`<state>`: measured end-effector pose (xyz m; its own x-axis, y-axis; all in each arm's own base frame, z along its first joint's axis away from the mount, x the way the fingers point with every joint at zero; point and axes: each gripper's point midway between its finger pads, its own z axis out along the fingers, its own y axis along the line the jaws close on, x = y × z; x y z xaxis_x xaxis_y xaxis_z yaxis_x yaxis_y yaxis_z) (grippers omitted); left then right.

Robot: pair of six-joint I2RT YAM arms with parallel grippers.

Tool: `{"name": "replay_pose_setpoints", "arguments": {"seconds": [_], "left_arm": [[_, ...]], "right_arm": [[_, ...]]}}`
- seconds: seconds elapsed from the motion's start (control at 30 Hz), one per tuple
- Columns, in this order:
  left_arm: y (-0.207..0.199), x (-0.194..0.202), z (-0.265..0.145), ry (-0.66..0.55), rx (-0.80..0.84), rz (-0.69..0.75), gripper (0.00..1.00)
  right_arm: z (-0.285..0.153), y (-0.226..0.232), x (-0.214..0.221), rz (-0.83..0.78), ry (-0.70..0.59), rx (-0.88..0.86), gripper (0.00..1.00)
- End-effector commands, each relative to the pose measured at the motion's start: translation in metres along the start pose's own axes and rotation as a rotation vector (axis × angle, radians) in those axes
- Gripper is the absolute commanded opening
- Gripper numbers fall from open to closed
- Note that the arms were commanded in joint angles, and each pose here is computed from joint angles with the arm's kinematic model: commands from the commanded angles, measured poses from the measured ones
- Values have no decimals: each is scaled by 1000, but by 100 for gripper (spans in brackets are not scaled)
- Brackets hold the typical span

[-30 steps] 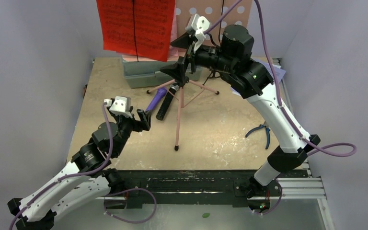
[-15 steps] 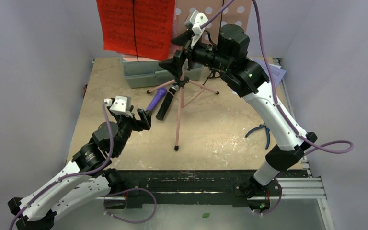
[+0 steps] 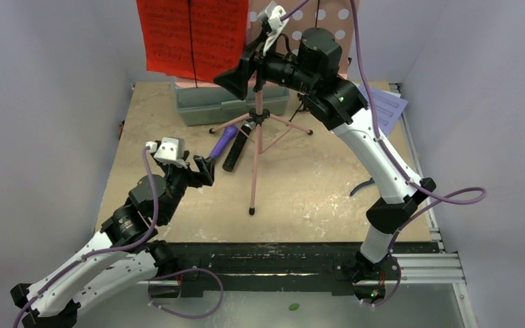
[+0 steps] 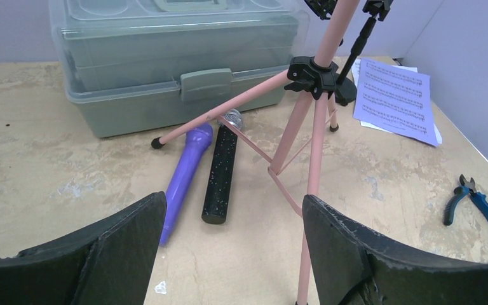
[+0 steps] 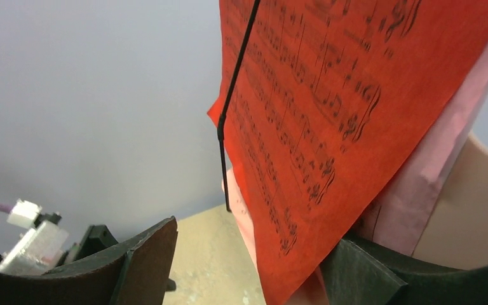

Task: Pack up the instrument practice props
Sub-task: Pick up the sheet music from the music stand.

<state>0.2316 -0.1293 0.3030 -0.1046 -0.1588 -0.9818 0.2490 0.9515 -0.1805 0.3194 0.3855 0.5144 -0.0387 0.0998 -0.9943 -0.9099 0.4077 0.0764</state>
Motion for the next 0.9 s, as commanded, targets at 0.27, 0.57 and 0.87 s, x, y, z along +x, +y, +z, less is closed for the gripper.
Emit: {"name": "replay_pose_setpoints", "arguments": {"seconds": [0.27,0.57,0.87], "left_arm": [[-3,-6,-2,-23,20,-31,77],[-3,-8,-5,-27,28,-50,77],[-3,-9,-7,-27,32,-59,77]], "right_arm": [[-9,16,-86,10,-241,-27,62],[-7,9,-101,-38,-291,2,13],[-26,9,-144,-147,-404,58,0]]}}
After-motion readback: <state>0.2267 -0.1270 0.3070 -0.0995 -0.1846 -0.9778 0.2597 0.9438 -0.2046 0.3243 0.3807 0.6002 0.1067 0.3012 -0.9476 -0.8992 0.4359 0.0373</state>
